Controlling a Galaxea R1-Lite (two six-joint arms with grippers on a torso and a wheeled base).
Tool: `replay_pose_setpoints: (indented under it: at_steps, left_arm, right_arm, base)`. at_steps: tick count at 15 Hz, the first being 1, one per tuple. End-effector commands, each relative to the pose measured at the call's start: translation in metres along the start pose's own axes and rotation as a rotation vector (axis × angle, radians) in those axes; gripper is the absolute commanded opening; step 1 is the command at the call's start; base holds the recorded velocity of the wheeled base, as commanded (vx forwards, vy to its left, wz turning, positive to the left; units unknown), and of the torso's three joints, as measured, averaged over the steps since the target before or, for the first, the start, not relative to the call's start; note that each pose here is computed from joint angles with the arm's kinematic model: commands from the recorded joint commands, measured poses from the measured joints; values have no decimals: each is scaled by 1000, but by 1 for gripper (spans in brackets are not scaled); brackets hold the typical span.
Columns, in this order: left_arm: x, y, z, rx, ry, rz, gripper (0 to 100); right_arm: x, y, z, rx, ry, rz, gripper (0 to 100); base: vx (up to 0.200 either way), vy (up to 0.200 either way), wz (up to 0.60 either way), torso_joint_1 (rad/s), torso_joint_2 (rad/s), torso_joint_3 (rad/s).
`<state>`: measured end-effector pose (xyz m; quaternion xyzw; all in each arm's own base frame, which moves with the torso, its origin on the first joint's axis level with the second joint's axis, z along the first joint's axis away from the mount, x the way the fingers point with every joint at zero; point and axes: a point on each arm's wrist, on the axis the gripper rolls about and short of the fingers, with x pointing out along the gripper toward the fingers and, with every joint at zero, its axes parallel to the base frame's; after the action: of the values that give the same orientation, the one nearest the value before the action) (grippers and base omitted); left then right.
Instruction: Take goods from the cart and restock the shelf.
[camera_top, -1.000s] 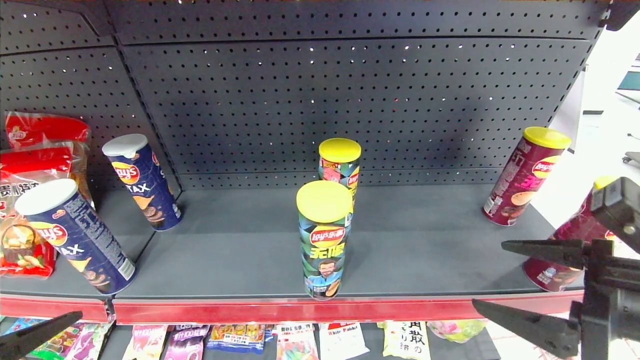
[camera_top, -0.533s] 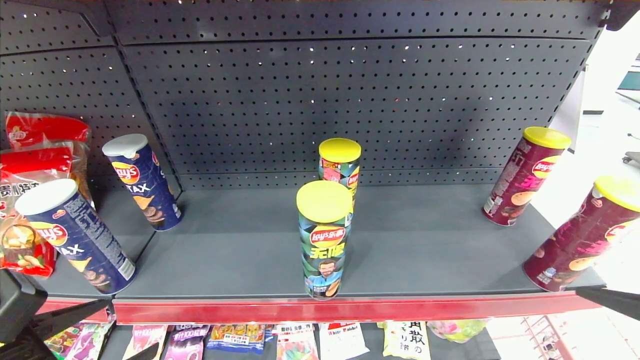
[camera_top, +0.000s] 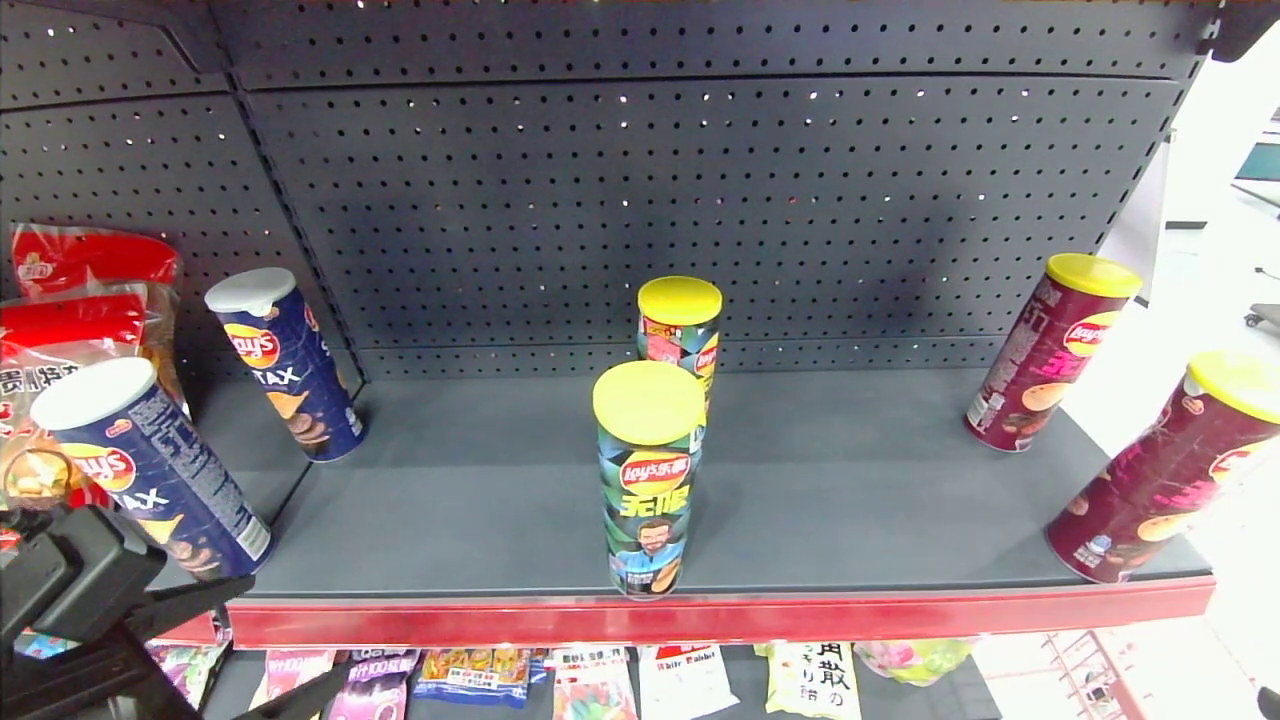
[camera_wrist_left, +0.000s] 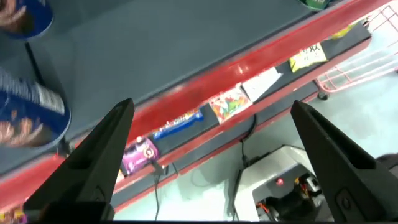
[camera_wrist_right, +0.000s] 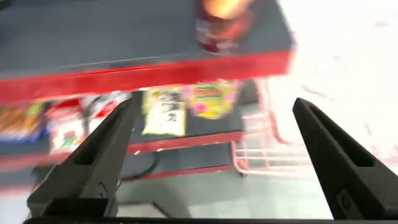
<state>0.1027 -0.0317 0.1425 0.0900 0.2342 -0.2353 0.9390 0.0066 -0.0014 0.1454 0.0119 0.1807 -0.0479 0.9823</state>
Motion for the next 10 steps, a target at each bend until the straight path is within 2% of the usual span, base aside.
replay_pose_setpoints:
  at_steps: [1,2,3,4,6,7,8,10]
  left_arm:
    - [16,0,3,6,31,-29,100]
    - [22,-1,5,18,24,-44,100]
    - [23,-3,5,24,25,-51,100]
    - [22,-3,4,23,27,-52,100]
    - [22,-3,4,20,27,-50,100]
    - [18,-4,2,19,18,-47,100]
    - [17,-4,1,19,20,-47,100]
    - [5,-7,-6,11,56,-51,100]
  right_arm:
    - [-13,1,-33,52,-97,-135,100]
    - [-18,2,-53,14,-177,-117,100]
    - [-13,2,-61,-36,-162,-116,100]
    - [-12,2,-60,-36,-180,-109,100]
    - [-6,3,-64,-45,-201,-38,100]
    - [-3,5,-64,-60,-249,45,100]
    - [-3,5,-64,-64,-256,57,100]
    - [-1,6,-65,-95,-275,105,100]
  base:
    - [0,0,0,0,0,0]
    - [0,0,0,0,0,0]
    - [0,0,0,0,0,0]
    - [0,0,0,0,0,0]
    - [0,0,0,0,0,0]
    - [0,0,0,0,0,0]
    - [0,0,0,0,0,0]
    - [0,0,0,0,0,0]
